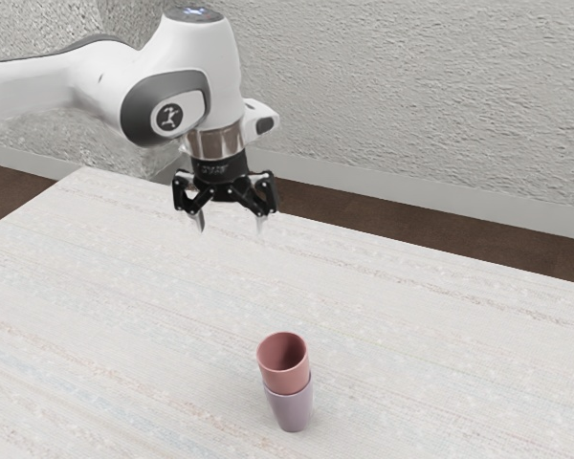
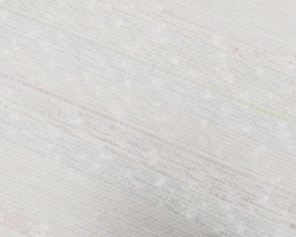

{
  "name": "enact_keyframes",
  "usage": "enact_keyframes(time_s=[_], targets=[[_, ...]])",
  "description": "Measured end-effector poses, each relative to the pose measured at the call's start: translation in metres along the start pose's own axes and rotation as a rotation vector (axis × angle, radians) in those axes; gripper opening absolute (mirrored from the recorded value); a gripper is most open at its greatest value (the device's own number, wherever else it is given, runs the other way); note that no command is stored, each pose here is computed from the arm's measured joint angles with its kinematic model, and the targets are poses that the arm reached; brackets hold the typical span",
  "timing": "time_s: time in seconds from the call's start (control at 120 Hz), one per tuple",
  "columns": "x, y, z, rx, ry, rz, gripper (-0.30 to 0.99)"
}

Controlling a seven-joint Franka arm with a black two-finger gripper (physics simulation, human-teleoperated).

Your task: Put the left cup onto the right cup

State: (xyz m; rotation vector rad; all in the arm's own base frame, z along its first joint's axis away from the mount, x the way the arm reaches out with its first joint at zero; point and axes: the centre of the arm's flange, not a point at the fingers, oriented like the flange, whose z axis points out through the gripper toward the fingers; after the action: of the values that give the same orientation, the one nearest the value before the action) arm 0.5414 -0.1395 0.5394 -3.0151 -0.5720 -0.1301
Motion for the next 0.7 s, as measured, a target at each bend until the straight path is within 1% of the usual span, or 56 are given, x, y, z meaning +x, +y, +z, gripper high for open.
enact_keyframes(time_s=[0.158, 0.35, 0.517, 0.7], targets=[[0.033, -0.016, -0.008, 0.002, 0.025, 0.040, 0.69], [0.056, -0.040, -0.015, 0.008, 0.045, 0.081, 0.69], [0.063, -0.050, -0.022, 0.011, 0.053, 0.123, 0.69], [0.059, -0.043, -0.022, 0.022, 0.050, 0.208, 0.69]])
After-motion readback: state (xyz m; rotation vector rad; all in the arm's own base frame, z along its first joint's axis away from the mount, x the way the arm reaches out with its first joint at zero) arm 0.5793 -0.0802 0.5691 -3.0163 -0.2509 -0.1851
